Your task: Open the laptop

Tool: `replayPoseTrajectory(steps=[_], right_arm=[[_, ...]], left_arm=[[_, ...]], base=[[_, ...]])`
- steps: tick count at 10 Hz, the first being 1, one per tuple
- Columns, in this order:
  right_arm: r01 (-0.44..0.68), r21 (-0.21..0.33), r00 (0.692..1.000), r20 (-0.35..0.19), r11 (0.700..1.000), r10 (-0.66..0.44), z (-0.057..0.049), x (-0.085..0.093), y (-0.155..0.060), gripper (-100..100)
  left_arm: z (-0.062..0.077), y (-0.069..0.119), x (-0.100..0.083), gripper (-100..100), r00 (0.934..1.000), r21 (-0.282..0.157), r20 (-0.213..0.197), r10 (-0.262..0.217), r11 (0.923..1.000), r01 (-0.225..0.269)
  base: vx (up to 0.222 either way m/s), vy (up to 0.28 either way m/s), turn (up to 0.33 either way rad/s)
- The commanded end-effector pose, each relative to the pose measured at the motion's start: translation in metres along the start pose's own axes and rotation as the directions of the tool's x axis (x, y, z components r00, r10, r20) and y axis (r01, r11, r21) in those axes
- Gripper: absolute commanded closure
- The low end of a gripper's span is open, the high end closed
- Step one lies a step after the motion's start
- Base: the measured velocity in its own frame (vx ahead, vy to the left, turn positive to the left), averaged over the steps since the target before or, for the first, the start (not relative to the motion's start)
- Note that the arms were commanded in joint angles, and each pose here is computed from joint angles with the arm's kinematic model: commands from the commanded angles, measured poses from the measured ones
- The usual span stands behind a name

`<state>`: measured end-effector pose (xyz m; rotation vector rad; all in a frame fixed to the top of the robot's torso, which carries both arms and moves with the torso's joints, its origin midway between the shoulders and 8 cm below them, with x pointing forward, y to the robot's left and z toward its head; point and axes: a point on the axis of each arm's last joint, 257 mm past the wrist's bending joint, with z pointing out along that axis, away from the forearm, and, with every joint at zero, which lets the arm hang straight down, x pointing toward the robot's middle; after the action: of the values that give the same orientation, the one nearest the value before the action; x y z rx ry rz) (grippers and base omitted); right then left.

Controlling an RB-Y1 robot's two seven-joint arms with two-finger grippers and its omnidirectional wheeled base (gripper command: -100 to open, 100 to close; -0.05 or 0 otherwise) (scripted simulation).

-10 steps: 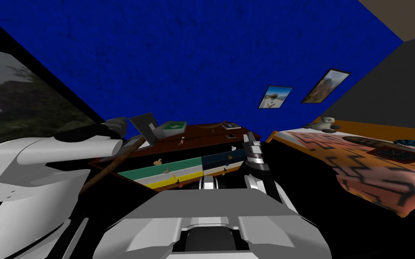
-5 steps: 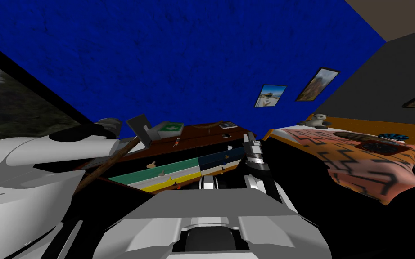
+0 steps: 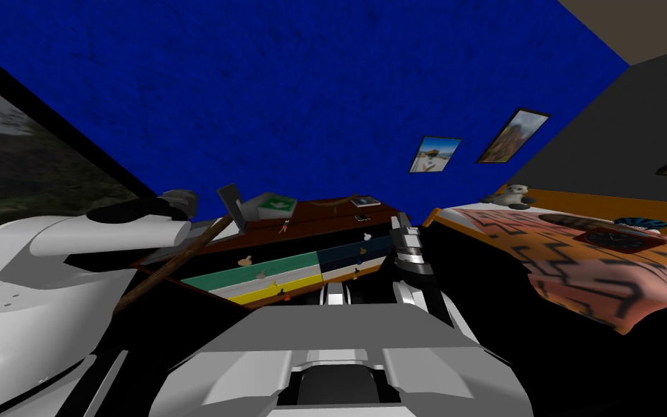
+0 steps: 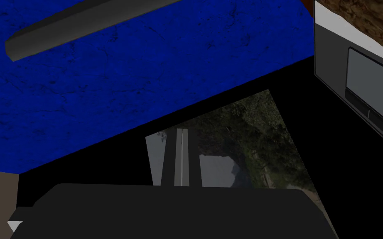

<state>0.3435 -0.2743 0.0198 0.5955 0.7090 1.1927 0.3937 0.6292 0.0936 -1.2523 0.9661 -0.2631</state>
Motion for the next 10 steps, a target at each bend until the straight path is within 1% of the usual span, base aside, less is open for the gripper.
replayPoseTrajectory(steps=[1, 2, 3, 4, 5, 6, 7, 8, 9, 10], right_arm=[[0.000, 0.000, 1.000, 0.000, 1.000, 0.000, 0.000, 0.000, 0.000, 0], [0.000, 0.000, 1.000, 0.000, 1.000, 0.000, 0.000, 0.000, 0.000, 0], [0.000, 0.000, 1.000, 0.000, 1.000, 0.000, 0.000, 0.000, 0.000, 0], [0.000, 0.000, 1.000, 0.000, 1.000, 0.000, 0.000, 0.000, 0.000, 0], [0.000, 0.000, 1.000, 0.000, 1.000, 0.000, 0.000, 0.000, 0.000, 0], [0.000, 0.000, 1.000, 0.000, 1.000, 0.000, 0.000, 0.000, 0.000, 0], [0.000, 0.000, 1.000, 0.000, 1.000, 0.000, 0.000, 0.000, 0.000, 0], [0.000, 0.000, 1.000, 0.000, 1.000, 0.000, 0.000, 0.000, 0.000, 0], [0.000, 0.000, 1.000, 0.000, 1.000, 0.000, 0.000, 0.000, 0.000, 0], [0.000, 0.000, 1.000, 0.000, 1.000, 0.000, 0.000, 0.000, 0.000, 0]], left_arm=[[0.017, 0.002, -0.002, 100, 0.9983, 0.005, -0.021, -0.054, 0.9985, 0.054], [0.023, 0.013, -0.005, 100, 0.9982, -0.021, -0.014, -0.058, 0.9981, 0.057], [0.029, 0.005, -0.005, 100, 0.9954, 0.005, -0.032, -0.091, 0.9959, 0.091], [0.035, 0.016, -0.008, 100, 0.9951, -0.021, -0.024, -0.095, 0.9953, 0.095], [0.040, 0.009, -0.008, 100, 0.9908, 0.000, -0.041, -0.129, 0.9916, 0.129], [0.046, 0.020, -0.012, 100, 0.9903, -0.022, -0.032, -0.135, 0.9907, 0.134], [0.047, 0.023, -0.013, 100, 0.9902, -0.029, -0.030, -0.136, 0.9904, 0.135], [0.053, 0.016, -0.014, 100, 0.9840, -0.006, -0.044, -0.173, 0.9850, 0.173], [0.058, 0.027, -0.017, 100, 0.9834, -0.031, -0.034, -0.178, 0.9837, 0.177], [0.064, 0.020, -0.019, 100, 0.9755, -0.011, -0.048, -0.215, 0.9766, 0.215]], base=[[-0.034, -0.040, 0.037], [-0.028, -0.033, 0.020], [-0.031, -0.030, 0.035], [-0.031, -0.028, 0.016], [-0.038, -0.042, 0.029], [-0.034, -0.036, 0.024], [-0.015, -0.014, -0.002], [-0.024, -0.026, 0.032], [-0.026, -0.025, 0.021], [-0.039, -0.027, 0.028]])
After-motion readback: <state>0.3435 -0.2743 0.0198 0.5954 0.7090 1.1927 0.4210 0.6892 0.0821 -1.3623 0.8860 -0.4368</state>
